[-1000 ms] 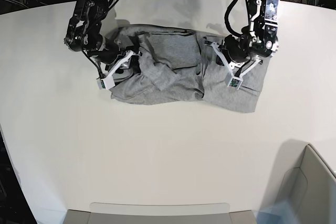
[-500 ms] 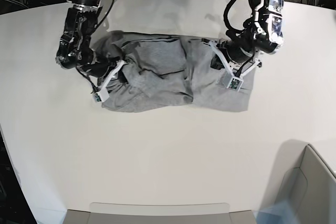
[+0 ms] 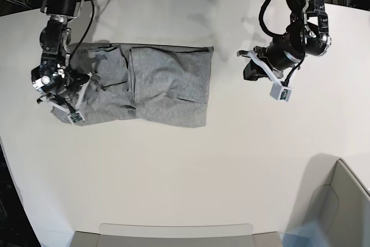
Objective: Fold the T-shirt properly
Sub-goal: 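Push the folded edge inward with the right gripper, lifting the left gripper away, then grasp the folded shirt's edge with the right gripper and flip it over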
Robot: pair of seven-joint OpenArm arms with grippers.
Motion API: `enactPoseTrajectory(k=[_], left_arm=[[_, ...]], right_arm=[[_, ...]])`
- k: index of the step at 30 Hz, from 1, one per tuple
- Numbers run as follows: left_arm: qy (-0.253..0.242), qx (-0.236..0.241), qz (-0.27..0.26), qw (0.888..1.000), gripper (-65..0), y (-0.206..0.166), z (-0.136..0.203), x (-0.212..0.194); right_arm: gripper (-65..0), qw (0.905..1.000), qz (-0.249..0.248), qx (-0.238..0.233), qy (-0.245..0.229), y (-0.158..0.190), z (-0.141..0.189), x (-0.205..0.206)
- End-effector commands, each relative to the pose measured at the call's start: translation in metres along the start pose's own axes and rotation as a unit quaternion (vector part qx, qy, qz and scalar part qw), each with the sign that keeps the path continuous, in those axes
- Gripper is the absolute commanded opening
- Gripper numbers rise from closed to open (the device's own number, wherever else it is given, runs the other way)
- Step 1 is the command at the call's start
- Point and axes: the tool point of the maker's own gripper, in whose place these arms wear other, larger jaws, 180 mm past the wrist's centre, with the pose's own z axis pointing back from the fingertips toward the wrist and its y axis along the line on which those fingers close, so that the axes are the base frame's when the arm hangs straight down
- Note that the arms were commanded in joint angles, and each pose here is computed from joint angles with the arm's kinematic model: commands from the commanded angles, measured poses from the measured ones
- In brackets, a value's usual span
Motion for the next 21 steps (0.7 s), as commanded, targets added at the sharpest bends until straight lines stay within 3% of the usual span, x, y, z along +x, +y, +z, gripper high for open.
enactPoseTrajectory(k=[1,5,10,17,21], left_arm=[[-0.018,0.0,-0.001,1.0,-65.0,0.002,0.005,0.009],[-0.023,0.018,0.012,0.999,-65.0,0.015,0.012,0.008],[-0.038,0.043,0.028,0.998,-65.0,0.035,0.022,0.013],[-0.059,0.073,0.047,0.994,-65.0,0.058,0.036,0.02],[-0.07,0.09,0.057,0.992,-65.0,0.07,0.044,0.024]], right_arm=[[-65.0,0.9984,0.021,-0.02,-0.049,-0.001,0.014,0.035],[-65.0,0.9904,0.086,-0.067,-0.085,0.027,0.039,0.078],[-65.0,0.972,0.18,-0.11,-0.104,0.07,0.059,0.116],[-65.0,0.9444,0.287,-0.095,-0.129,0.153,0.073,0.136],[-65.0,0.9375,0.311,-0.078,-0.136,0.18,0.074,0.139]])
